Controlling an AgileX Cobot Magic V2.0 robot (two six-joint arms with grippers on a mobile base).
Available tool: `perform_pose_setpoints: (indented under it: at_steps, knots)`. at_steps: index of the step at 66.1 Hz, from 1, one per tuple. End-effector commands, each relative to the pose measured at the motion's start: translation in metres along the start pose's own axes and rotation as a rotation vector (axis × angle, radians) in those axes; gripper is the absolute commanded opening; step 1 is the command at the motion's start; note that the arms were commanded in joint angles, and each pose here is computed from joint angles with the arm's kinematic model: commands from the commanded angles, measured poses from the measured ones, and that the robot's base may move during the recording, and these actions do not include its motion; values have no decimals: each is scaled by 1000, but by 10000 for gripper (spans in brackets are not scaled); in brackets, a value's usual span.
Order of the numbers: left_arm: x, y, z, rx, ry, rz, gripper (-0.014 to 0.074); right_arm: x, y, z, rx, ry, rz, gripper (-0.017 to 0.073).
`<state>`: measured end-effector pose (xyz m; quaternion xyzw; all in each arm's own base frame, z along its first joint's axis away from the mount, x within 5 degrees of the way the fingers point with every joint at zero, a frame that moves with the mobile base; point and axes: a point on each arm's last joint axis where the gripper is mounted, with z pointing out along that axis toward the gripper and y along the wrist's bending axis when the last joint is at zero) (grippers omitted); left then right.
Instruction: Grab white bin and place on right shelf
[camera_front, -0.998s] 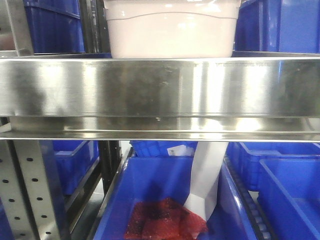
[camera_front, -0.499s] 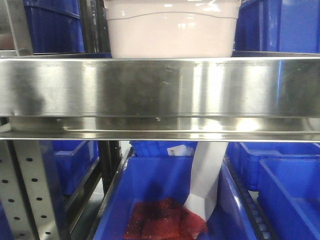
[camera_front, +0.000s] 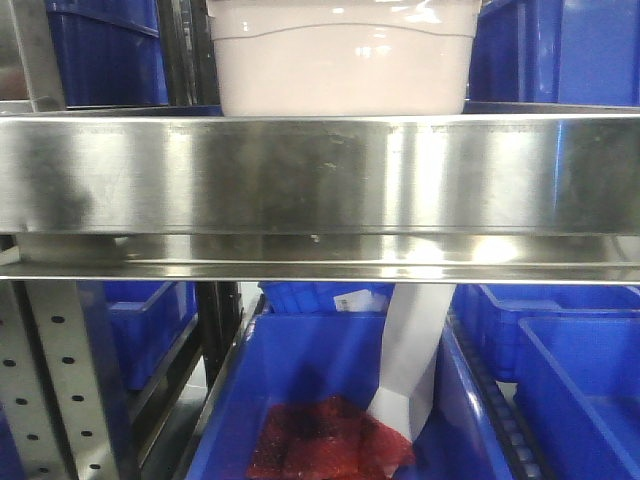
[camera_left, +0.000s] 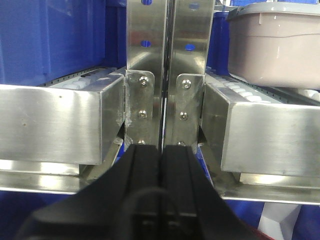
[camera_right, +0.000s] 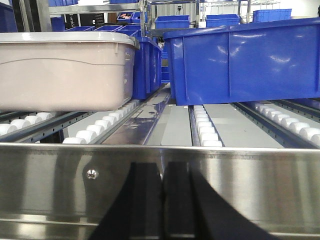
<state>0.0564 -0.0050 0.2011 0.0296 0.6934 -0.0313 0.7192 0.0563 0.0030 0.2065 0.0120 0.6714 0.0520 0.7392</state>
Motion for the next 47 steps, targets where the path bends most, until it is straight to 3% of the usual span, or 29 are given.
perform_pose_setpoints:
  at_steps: [1,47]
  knots:
    - [-8,1,-1,-6,-92,3,-117,-10,1,-2,-12,-110,-12,31]
    - [-8,1,-1,-6,-92,3,-117,-10,1,-2,-12,-110,-12,31]
